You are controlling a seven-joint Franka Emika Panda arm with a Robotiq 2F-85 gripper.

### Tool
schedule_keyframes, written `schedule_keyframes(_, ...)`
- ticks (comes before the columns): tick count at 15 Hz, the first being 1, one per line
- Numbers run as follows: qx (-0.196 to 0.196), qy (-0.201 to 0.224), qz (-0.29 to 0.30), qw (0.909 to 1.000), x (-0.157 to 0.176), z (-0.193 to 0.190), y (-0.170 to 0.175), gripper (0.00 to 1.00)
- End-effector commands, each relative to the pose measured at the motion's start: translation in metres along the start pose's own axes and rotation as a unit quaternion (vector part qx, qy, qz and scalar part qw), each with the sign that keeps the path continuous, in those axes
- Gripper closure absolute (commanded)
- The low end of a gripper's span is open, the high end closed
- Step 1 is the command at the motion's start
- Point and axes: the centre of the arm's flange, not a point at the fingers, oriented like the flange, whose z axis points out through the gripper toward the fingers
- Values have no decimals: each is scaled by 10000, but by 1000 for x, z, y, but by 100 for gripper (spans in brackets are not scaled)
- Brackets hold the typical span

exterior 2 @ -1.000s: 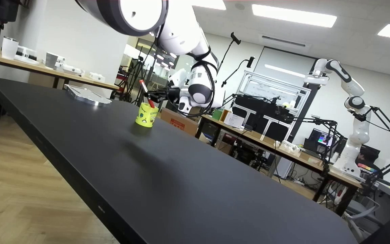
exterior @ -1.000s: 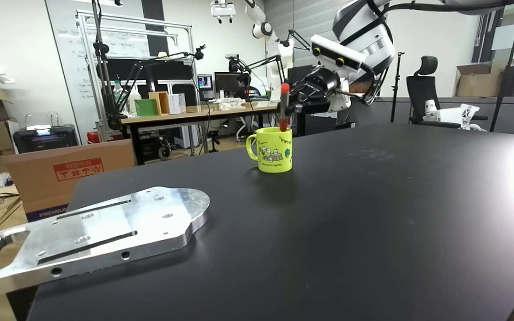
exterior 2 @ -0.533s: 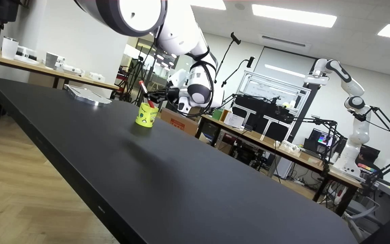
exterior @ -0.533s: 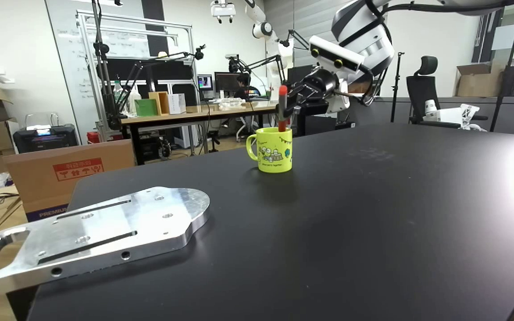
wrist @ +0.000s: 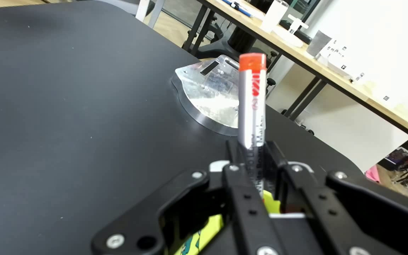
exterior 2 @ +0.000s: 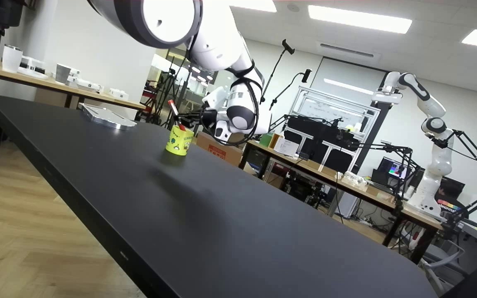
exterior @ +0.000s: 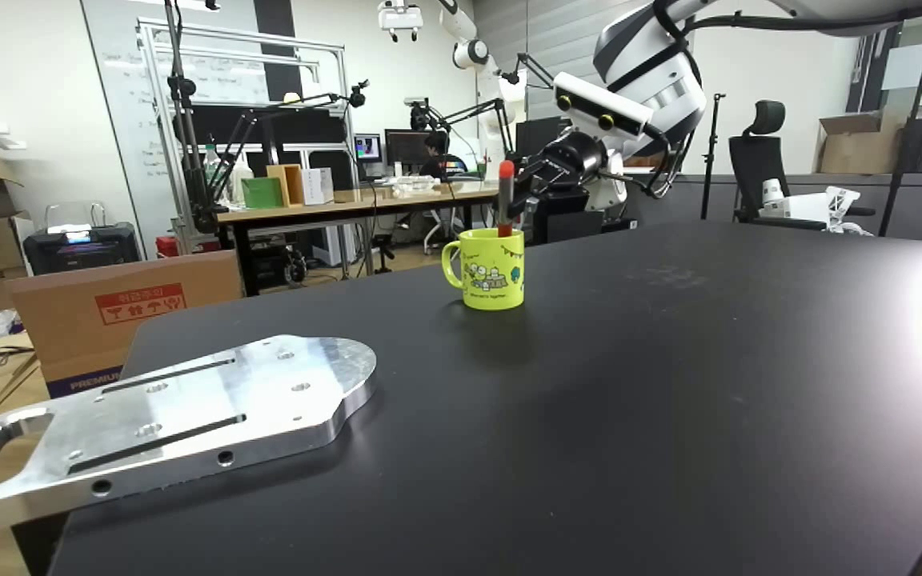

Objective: Put the marker in the cup

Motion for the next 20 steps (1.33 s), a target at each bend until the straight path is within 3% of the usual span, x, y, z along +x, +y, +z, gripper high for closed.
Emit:
schedule_keyframes(1, 16, -14, 79, 10000, 50, -14, -55, 95)
schedule_keyframes(6, 27, 35, 54, 10000, 50, -15, -55, 95)
schedule_keyframes(7, 12, 42, 12, 10000, 48, -15, -57, 55)
schedule_keyframes(8, 11, 47, -29, 10000, 46, -15, -58, 55)
schedule_keyframes(16, 49, -73, -490, 9988, -14, -20, -85, 2)
schedule_keyframes(19, -49, -156, -587, 9981, -43, -23, -84, 0)
schedule_keyframes(20, 76, -131, -597, 9981, -52, -8, -42, 0)
